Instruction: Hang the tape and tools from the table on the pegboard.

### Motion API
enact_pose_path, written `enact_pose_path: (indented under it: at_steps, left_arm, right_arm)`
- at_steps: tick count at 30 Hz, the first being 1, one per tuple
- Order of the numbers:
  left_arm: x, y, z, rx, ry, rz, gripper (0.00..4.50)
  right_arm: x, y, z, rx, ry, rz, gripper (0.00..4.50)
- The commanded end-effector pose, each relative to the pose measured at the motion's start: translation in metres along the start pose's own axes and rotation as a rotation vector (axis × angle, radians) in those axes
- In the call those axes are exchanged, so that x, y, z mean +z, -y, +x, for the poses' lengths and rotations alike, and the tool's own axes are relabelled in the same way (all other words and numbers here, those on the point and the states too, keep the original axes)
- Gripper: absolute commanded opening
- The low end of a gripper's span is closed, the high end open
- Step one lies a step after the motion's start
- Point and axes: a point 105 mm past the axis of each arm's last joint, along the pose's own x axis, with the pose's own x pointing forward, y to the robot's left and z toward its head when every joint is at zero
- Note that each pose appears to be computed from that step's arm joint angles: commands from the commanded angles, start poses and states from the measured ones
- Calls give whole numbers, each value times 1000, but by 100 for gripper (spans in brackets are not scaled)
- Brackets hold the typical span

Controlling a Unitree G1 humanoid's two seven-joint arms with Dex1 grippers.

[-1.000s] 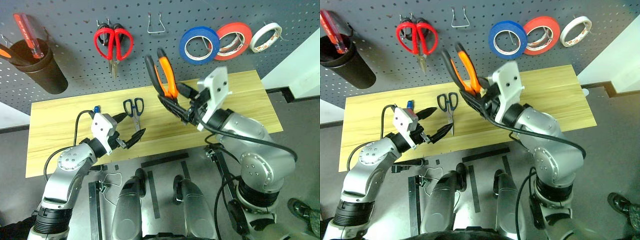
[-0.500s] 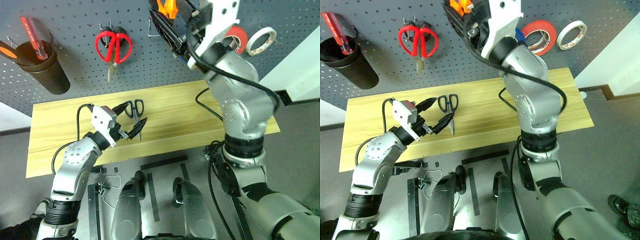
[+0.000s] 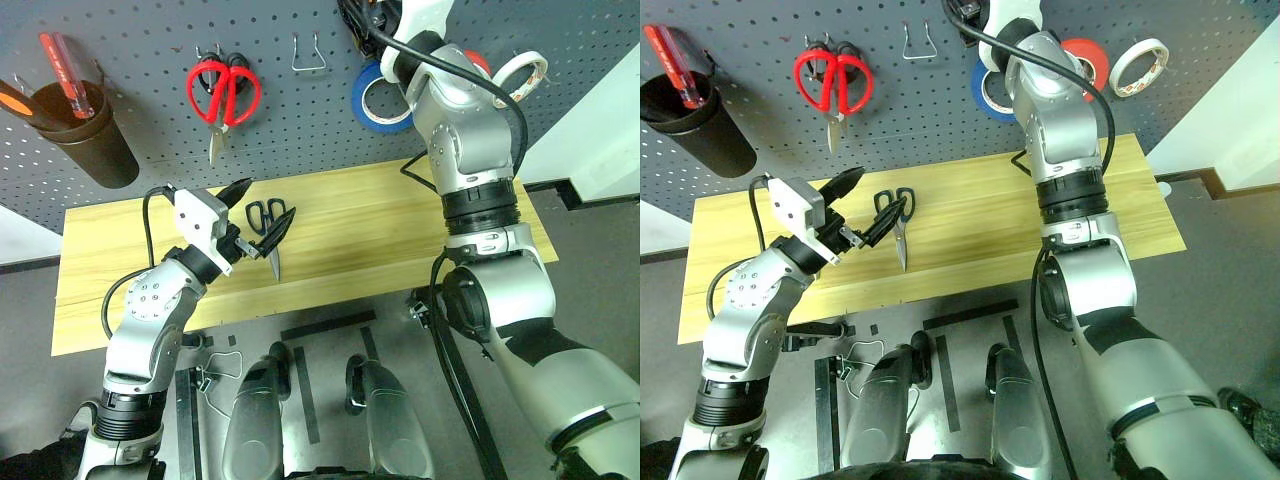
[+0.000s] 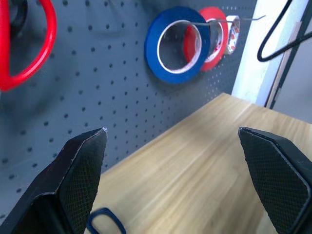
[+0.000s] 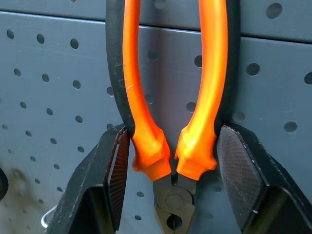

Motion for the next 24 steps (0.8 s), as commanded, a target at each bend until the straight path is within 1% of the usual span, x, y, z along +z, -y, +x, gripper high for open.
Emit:
enact_pose_path:
  at_steps: [1, 6, 8, 9, 10, 11, 18, 24]
  left_arm:
    - [11, 4, 0, -3, 47, 6, 450]
    - [8, 6, -1, -10, 43, -3, 450]
    - [8, 7, -1, -14, 41, -6, 450]
    - [8, 7, 0, -16, 41, -7, 450]
    - [8, 7, 0, -18, 42, -8, 450]
    - [8, 7, 1, -20, 42, -9, 450]
    - [9, 8, 3, -28, 44, -13, 450]
    - [6, 10, 1, -32, 36, -17, 450]
  right_arm:
    - [58, 1, 5, 33, 153, -29, 234]
    - [82, 2, 0, 83, 203, 30, 234]
    - [31, -52, -5, 136, 195, 55, 234]
    - [16, -73, -10, 149, 199, 73, 233]
    - [8, -86, -14, 152, 206, 90, 233]
    - [6, -91, -14, 148, 209, 101, 233]
    - [-1, -106, -15, 105, 194, 126, 233]
    - [-3, -102, -13, 100, 171, 108, 233]
